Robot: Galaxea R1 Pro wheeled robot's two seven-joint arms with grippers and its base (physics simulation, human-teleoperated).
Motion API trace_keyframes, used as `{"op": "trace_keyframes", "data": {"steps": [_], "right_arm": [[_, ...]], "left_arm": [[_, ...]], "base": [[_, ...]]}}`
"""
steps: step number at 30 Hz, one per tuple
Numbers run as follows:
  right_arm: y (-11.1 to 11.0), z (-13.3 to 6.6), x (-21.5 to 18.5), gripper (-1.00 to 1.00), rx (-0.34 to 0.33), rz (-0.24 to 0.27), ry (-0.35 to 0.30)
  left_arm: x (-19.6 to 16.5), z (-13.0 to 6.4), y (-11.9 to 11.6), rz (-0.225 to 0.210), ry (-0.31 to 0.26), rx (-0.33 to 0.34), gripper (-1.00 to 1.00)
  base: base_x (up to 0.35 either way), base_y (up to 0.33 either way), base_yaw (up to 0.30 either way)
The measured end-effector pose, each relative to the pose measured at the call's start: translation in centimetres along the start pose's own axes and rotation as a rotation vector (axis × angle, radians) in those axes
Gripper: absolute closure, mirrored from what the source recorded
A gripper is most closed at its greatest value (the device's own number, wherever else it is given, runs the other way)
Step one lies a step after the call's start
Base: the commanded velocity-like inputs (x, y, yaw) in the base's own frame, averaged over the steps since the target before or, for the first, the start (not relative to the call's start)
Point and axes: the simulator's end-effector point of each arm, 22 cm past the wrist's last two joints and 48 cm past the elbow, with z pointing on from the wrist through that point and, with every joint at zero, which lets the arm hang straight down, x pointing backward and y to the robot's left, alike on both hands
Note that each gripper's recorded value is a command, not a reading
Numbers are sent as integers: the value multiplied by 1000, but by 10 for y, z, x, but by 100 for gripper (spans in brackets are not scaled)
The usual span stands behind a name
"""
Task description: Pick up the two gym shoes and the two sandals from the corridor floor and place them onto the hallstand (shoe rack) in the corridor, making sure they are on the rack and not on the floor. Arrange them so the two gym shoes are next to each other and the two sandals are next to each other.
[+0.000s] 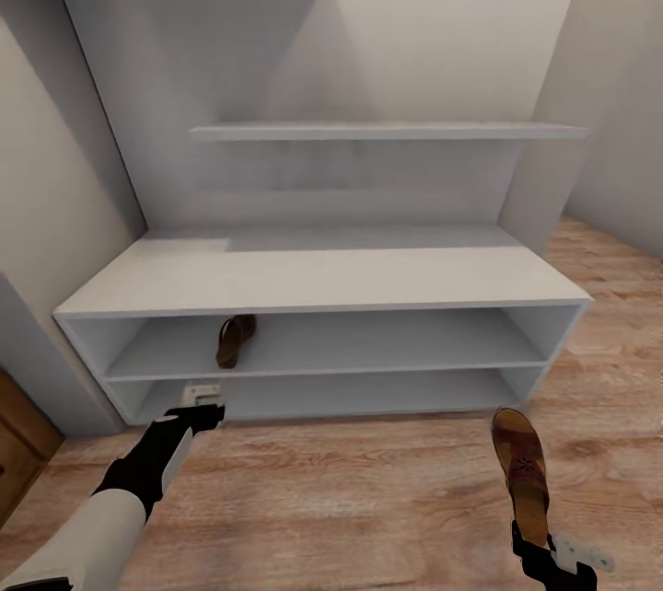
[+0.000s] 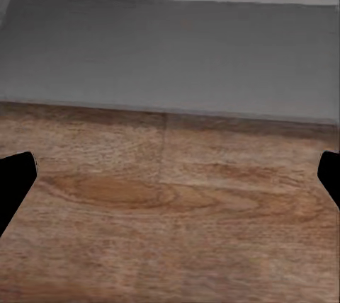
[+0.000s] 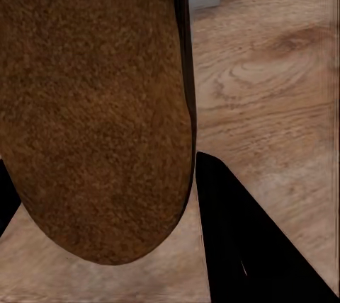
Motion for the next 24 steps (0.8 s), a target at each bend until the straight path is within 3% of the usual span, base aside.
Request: {"op": "trace_keyframes", "data": {"steps": [4, 5, 7, 12, 15, 19, 24], "right_arm": [[0, 0, 0, 100, 0, 0, 0], [0, 0, 0, 100, 0, 0, 0], [0, 0, 0, 100, 0, 0, 0], [0, 0, 0, 100, 1, 0, 1], [0, 0, 1, 100, 0, 0, 1], [0, 0, 0, 100, 0, 0, 1], [1, 0, 0, 100, -2, 0, 1]], "left_arm": [[-6, 0, 0, -5, -33, 3, -100], [-7, 0, 4, -8, -74, 0, -100], [1, -1, 5, -7, -78, -1, -100], [44, -4, 8, 1, -68, 15, -100], [84, -10, 8, 15, -77, 62, -100], [148, -32, 21, 11, -107, 139, -100], [197, -57, 36, -14, -122, 180, -100]], "base": [[-337, 0, 0], [-337, 0, 0], [-337, 0, 0], [-337, 0, 0], [-323, 0, 0], [-222, 0, 0], [-46, 0, 0]]}}
